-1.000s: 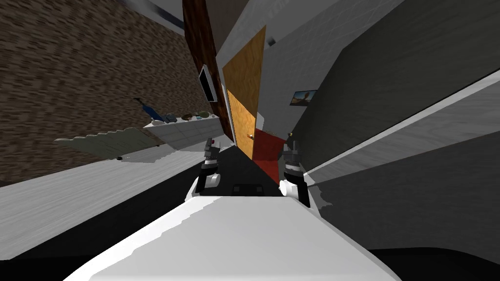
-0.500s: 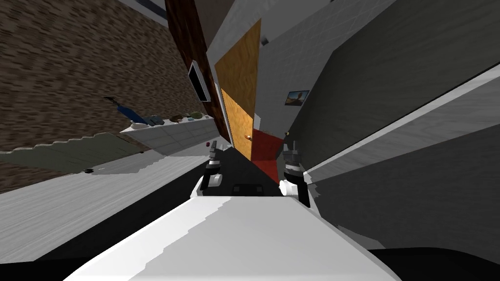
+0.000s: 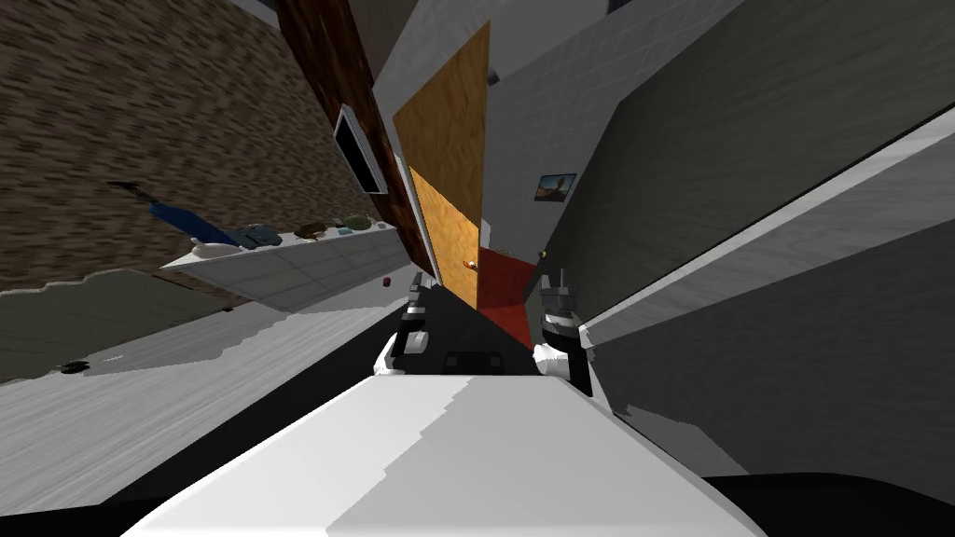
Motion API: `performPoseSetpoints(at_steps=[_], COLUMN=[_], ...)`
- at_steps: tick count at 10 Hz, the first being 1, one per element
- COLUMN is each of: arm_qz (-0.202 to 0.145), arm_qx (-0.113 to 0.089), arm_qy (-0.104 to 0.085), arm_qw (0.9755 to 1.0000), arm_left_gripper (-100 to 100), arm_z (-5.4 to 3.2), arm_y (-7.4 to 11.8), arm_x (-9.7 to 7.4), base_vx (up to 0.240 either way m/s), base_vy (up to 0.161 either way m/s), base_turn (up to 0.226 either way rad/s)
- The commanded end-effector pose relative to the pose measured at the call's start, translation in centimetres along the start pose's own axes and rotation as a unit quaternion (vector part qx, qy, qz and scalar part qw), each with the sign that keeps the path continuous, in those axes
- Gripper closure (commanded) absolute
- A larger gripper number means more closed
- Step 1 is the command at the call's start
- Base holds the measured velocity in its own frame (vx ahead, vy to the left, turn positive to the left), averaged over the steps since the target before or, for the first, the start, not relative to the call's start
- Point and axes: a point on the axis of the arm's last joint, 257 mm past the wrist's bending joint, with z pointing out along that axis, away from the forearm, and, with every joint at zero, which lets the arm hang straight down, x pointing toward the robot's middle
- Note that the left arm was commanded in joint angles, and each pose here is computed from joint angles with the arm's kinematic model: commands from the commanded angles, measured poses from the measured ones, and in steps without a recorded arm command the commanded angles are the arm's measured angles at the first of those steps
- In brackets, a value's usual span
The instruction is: Push the door open
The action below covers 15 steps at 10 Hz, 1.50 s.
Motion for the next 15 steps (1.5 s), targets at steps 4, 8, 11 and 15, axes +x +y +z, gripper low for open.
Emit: performPoseSetpoints(at_steps=[4, 8, 11, 15], arm_qz=[-0.004, -0.009, -0.011, -0.013], arm_qx=[-0.027, -0.055, -0.076, -0.099], arm_qy=[0.008, 0.016, 0.019, 0.024], arm_qw=[0.9996, 0.9983, 0.9969, 0.9947], arm_left_gripper=[-100, -100, -100, -100], arm_z=[-0.40, -0.88, -1.53, -2.21], arm_y=[3.6, 7.2, 9.5, 12.1], arm_x=[0.5, 1.2, 1.5, 2.0], base_vx=[0.054, 0.073, 0.052, 0.043], base_vy=[0.060, 0.084, 0.073, 0.066], base_turn=[-0.119, -0.190, -0.097, -0.137])
